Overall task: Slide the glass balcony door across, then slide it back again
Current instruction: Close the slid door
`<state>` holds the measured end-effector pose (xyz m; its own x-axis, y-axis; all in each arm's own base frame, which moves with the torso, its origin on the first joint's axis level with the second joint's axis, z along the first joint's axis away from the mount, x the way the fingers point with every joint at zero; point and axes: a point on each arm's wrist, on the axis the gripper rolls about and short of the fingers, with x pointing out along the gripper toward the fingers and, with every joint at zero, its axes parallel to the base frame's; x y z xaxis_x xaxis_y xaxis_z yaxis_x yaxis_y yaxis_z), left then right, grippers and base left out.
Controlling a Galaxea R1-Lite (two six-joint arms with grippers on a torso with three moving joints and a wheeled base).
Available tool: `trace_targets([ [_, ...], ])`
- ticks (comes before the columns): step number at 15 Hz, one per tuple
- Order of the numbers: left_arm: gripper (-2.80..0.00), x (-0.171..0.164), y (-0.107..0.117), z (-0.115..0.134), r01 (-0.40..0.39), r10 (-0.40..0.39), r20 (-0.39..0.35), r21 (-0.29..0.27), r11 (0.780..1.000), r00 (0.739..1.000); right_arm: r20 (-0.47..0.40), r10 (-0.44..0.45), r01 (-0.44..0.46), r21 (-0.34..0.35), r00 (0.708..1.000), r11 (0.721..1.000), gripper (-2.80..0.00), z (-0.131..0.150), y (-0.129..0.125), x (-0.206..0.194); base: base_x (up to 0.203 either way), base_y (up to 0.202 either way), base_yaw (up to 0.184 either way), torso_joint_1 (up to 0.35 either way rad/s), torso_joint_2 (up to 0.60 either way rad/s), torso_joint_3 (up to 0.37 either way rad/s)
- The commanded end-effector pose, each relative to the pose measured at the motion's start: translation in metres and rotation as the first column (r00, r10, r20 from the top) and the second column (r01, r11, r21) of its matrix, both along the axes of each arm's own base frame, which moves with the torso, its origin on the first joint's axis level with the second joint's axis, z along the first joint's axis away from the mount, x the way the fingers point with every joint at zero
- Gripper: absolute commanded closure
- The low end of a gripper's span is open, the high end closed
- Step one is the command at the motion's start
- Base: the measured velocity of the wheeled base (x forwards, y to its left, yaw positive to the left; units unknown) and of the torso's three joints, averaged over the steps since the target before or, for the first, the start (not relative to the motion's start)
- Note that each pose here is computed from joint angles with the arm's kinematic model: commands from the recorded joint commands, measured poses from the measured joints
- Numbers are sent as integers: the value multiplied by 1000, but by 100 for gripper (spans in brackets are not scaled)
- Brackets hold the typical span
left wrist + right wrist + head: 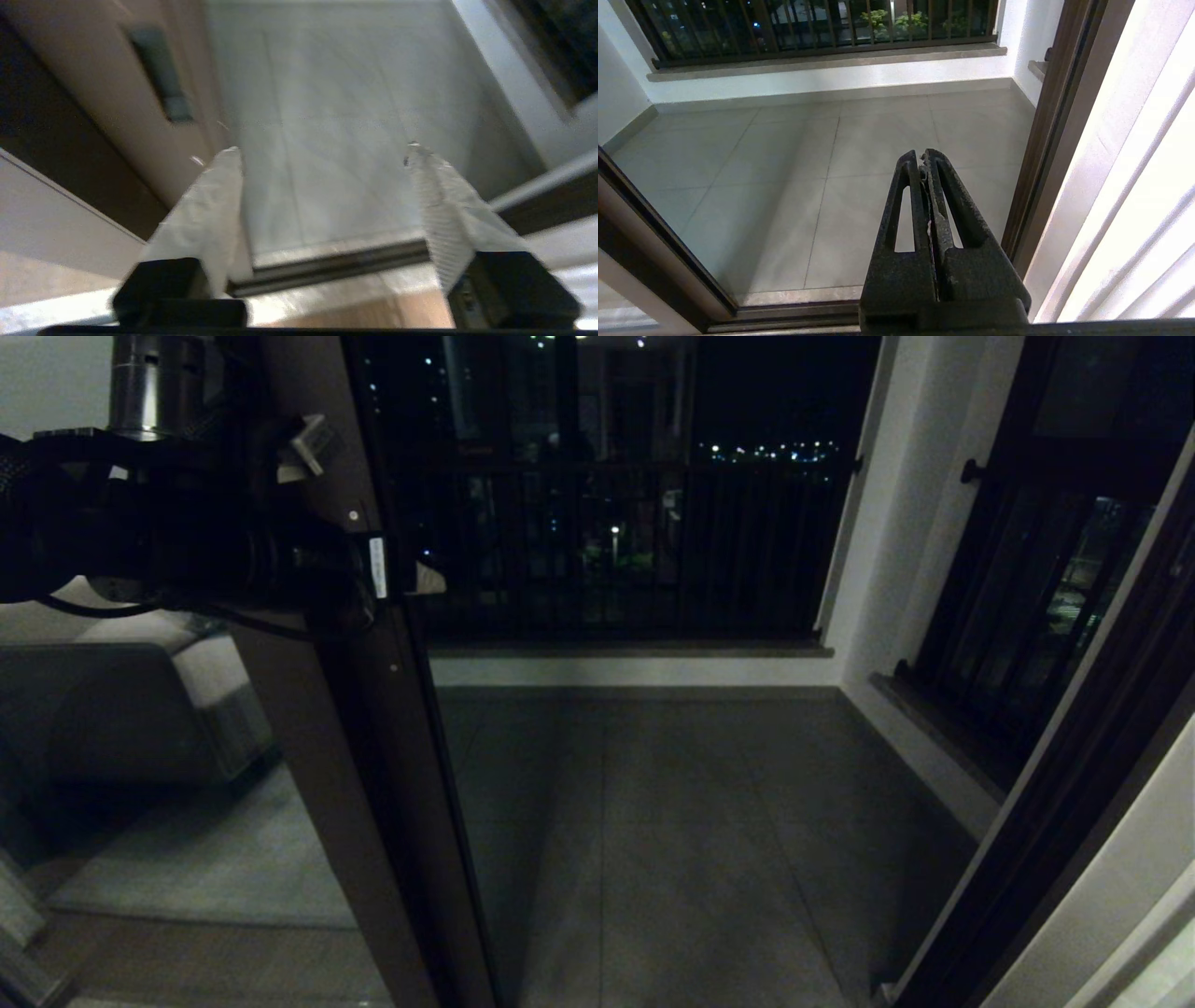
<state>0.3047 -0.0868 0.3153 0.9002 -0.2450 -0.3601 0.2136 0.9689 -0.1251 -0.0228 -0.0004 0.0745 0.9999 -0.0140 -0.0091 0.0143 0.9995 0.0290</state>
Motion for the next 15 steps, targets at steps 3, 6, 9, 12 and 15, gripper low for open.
trace_targets([
  [3,-280,24,1,-12,-54,54,-10,40,998,998,-2,0,0,0,1000,1000,0,0,0,0,0,0,0,0,0,0],
  [6,-280,33,-2,-18,-52,53,-20,49,997,998,-2,0,0,0,1000,1000,0,0,0,0,0,0,0,0,0,0],
  [9,-280,44,-5,-21,-53,54,-20,50,997,998,-2,0,0,0,1000,1000,0,0,0,0,0,0,0,0,0,0],
  [12,-280,53,-7,-25,-72,74,-22,61,995,997,-2,0,0,0,1000,1000,0,0,0,0,0,0,0,0,0,0],
  [15,-280,56,-7,-27,-79,81,-24,65,995,996,-2,-1,1,0,1000,1000,0,0,0,0,0,0,0,0,0,0],
])
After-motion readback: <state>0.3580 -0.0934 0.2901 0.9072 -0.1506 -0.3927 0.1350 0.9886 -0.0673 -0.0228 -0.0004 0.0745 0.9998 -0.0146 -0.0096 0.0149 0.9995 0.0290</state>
